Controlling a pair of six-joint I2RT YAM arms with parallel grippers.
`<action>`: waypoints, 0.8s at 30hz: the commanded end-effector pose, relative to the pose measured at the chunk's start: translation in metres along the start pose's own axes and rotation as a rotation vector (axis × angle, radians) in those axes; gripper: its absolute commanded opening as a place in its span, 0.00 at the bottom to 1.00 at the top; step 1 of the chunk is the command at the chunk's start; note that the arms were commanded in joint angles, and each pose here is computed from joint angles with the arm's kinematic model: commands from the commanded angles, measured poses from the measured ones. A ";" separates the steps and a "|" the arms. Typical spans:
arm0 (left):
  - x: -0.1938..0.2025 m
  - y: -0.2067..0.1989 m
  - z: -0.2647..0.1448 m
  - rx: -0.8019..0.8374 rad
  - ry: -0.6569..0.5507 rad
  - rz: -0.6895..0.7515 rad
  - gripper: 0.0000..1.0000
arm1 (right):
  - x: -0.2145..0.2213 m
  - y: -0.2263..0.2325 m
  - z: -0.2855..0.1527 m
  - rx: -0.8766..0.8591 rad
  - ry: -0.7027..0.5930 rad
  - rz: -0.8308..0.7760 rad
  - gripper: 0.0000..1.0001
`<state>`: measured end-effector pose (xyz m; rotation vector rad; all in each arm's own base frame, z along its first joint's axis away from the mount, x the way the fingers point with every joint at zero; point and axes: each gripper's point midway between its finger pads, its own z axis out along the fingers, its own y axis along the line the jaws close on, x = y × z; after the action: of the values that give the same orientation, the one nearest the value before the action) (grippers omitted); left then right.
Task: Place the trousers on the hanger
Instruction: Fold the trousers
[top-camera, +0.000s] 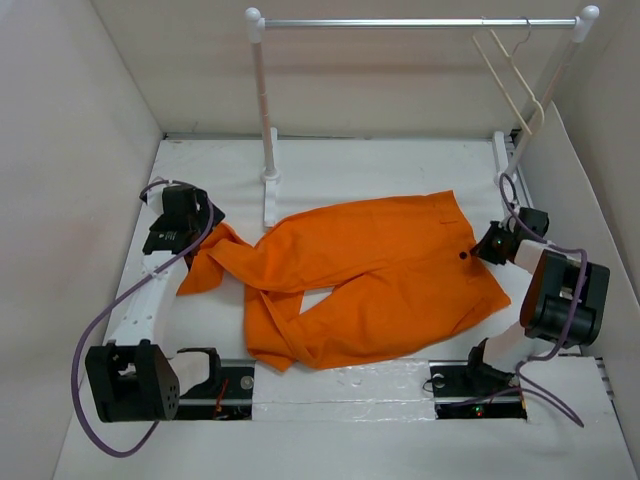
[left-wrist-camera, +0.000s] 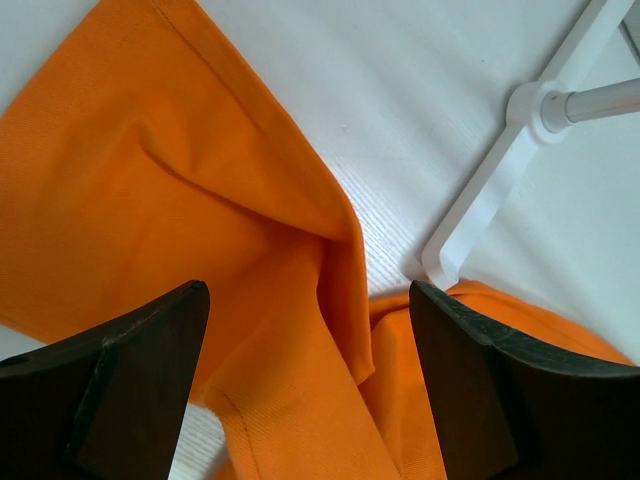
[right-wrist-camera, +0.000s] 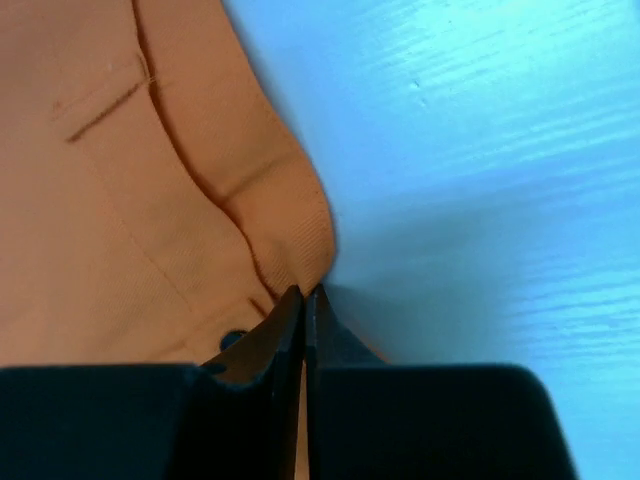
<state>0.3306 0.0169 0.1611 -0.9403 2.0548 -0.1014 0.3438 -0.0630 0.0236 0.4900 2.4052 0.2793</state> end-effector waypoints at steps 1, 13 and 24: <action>-0.019 -0.020 -0.003 0.070 -0.050 -0.052 0.77 | 0.021 -0.011 -0.012 -0.068 0.026 0.105 0.00; -0.008 -0.006 0.006 0.010 -0.016 0.008 0.77 | -0.067 -0.057 -0.163 0.306 -0.400 0.192 0.00; 0.009 0.054 0.047 -0.241 0.042 0.040 0.84 | -0.049 0.008 -0.149 0.087 -0.339 0.061 0.66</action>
<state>0.3322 0.0460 0.1116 -1.0204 2.1505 0.0951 0.2722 -0.1224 0.1454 0.7737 2.1078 0.0165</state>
